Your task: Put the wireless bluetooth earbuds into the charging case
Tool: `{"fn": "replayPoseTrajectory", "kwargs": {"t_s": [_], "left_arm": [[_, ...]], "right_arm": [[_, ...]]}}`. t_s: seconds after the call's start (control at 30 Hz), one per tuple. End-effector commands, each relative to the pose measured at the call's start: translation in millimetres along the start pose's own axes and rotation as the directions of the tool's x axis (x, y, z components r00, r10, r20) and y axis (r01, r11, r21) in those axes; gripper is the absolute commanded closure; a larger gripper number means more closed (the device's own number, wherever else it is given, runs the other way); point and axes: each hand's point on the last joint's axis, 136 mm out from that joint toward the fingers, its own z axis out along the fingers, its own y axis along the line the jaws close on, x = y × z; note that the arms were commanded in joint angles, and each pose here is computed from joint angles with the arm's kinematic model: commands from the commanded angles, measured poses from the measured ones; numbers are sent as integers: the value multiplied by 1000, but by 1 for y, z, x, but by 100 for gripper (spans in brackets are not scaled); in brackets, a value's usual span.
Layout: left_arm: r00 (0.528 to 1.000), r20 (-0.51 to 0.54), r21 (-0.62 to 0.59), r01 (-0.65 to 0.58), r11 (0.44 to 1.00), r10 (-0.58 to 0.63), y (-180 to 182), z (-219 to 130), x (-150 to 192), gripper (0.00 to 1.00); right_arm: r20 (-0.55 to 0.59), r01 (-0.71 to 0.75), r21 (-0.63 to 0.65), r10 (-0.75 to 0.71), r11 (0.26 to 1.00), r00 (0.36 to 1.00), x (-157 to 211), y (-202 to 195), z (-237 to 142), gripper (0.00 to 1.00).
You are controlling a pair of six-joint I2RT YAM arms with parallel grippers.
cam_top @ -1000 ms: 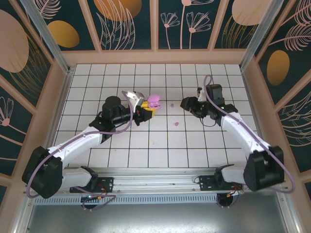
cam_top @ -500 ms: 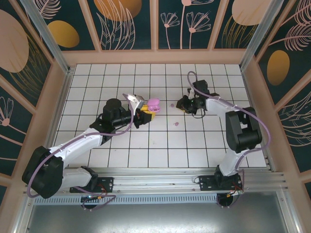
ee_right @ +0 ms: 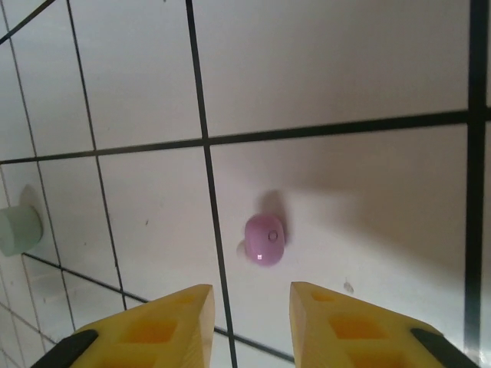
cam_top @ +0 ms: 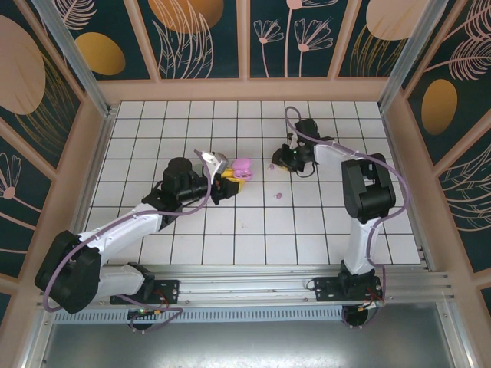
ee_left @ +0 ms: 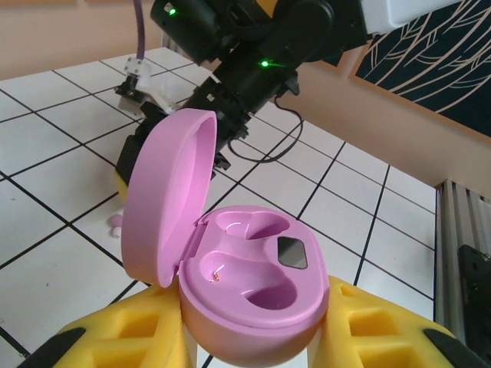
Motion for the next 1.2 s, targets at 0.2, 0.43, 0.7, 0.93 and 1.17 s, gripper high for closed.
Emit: {"fn": "replayPoseTrajectory", "kwargs": {"t_s": [0.2,0.43,0.7,0.93,1.17], "left_arm": [[999,12,-16,-32,999,32,2,0,-4,67],[999,8,-18,-36,999,36,2,-1,-1,67],[999,5,-29,-37,999,37,2,-5,2,67],[999,3,-38,-34,999,34,2,-9,5,67],[999,2,-42,-39,998,39,1,-10,6,66]], "right_arm": [[-34,51,111,-48,992,998,0,-6,19,68],[-52,73,153,-65,986,996,4,-9,29,72],[-78,86,159,-74,983,994,10,-8,39,72],[-86,101,155,-89,983,992,9,-2,41,77],[-71,111,143,-101,984,992,5,9,32,82]]}}
